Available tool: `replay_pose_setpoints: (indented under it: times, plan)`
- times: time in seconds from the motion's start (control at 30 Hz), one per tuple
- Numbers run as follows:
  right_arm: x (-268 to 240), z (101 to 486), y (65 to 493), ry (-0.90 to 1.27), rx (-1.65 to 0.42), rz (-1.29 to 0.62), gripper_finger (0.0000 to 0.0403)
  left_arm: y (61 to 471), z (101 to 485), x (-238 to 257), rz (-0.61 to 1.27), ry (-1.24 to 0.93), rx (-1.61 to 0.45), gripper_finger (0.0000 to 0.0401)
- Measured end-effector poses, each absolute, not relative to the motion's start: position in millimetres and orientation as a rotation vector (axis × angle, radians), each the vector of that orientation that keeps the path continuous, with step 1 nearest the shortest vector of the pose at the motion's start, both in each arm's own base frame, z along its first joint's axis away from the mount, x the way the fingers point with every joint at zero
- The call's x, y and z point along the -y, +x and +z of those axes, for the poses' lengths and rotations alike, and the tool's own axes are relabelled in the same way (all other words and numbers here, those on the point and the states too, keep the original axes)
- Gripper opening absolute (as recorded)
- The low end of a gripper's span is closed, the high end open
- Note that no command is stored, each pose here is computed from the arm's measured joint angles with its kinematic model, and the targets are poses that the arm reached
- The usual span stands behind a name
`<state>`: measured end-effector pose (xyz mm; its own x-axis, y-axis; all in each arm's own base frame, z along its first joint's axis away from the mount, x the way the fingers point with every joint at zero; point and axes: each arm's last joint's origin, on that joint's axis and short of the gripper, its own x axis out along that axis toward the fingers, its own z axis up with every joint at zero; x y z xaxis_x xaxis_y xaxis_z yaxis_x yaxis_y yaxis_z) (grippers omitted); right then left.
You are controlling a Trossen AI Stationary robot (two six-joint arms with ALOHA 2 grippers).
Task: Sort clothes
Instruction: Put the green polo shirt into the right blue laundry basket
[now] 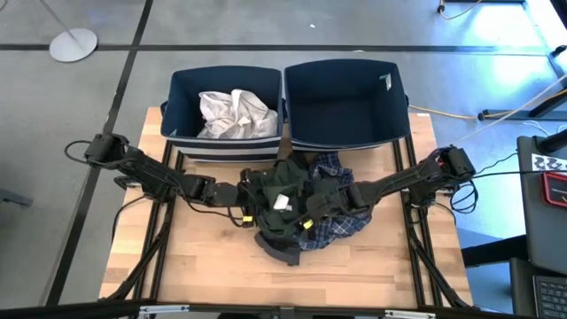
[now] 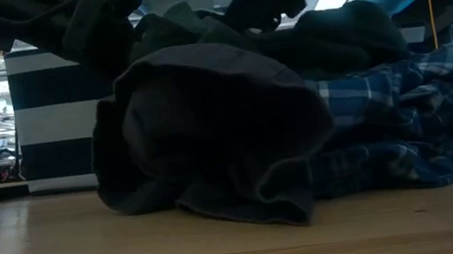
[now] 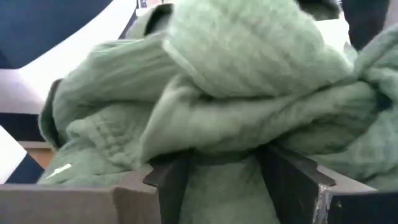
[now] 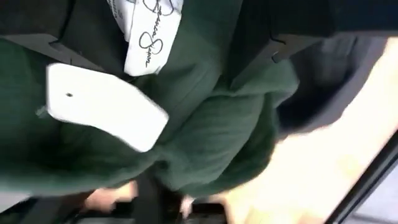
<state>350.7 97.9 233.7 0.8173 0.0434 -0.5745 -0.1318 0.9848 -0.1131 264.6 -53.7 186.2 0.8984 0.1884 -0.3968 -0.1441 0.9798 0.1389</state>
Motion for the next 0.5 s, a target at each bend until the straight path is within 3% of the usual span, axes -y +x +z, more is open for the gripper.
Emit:
replay_pose_setpoints:
  times: [0.23,0.5]
  plan:
    - [-97.5,251.4,345.4,-0.095,-0.547,0.117,0.0264,264.7,186.3,53.5,0.176,0.107,-0.419,0.0184]
    - [-102.0,218.4,363.9,-0.12,-0.575,0.088,0.0264,265.2,187.1,53.6,0.179,0.092,-0.408,0.0184]
